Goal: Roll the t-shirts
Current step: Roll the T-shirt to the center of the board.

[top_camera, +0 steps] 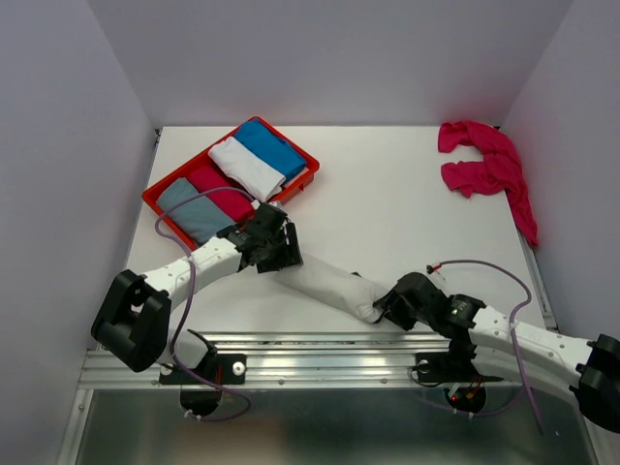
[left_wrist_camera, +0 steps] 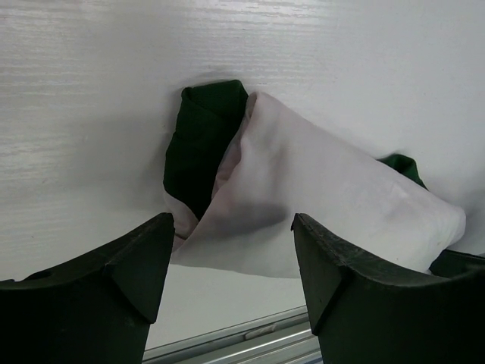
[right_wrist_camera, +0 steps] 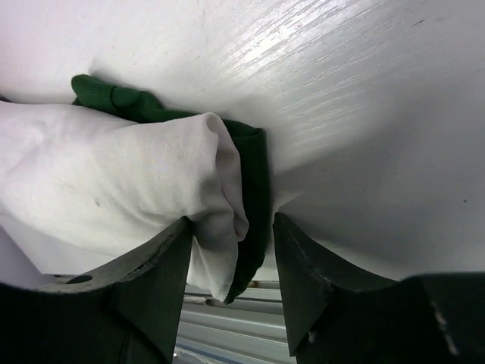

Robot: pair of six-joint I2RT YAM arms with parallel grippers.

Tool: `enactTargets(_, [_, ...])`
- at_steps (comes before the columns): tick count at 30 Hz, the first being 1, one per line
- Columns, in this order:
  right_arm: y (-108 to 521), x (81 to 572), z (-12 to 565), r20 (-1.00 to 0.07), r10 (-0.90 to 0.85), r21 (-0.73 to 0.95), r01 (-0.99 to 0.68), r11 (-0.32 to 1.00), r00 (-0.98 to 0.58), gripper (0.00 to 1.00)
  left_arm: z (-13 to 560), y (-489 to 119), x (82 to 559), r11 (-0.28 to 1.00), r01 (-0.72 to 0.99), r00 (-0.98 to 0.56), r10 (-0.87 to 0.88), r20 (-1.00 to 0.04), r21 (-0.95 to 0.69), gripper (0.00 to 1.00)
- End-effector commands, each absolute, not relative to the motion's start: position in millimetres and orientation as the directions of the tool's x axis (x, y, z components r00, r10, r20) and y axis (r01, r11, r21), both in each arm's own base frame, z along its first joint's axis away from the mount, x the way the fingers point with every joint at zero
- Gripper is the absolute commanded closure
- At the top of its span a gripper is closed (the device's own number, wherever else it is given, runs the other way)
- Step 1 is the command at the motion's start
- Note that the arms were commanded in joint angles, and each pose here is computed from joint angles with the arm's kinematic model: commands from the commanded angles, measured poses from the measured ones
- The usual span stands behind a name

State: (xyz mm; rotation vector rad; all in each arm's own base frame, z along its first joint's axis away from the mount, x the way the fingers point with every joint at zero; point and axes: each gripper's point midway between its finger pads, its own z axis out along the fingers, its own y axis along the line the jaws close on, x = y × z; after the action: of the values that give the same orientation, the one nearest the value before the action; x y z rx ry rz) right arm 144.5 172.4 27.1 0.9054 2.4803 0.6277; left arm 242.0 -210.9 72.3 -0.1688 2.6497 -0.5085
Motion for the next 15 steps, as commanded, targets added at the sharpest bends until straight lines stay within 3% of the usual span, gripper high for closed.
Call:
enactTargets(1, [156,153,11,-0.283,0.709,0.539,0.504,0.675,-0.646,0.49,80,-209,253,0.927,-0.025,-0.883,-0.196,-0.427,-0.374,0.25])
enactTargets(5, [159,156,11,-0.303,0.677,0.526,0.475,0.705,-0.670,0.55,82,-205,257,0.929,-0.029,-0.880,-0.199,-0.432,-0.368,0.25])
enactTargets(8, [169,162,13,-0.322,0.629,0.503,0.435,0.747,-0.708,0.73,84,-201,259,0.930,-0.034,-0.877,-0.203,-0.436,-0.366,0.25])
enactTargets(9, [169,164,12,-0.337,0.613,0.488,0.424,0.763,-0.715,0.86,83,-200,259,0.931,-0.035,-0.878,-0.202,-0.433,-0.363,0.25])
enactTargets(11, [173,170,12,-0.355,0.587,0.453,0.415,0.789,-0.727,0.94,83,-198,260,0.930,-0.043,-0.878,-0.209,-0.431,-0.364,0.25])
enactTargets(15, [165,182,6,-0.399,0.511,0.369,0.376,0.850,-0.761,0.99,85,-197,255,0.915,-0.051,-0.881,-0.230,-0.413,-0.399,0.25])
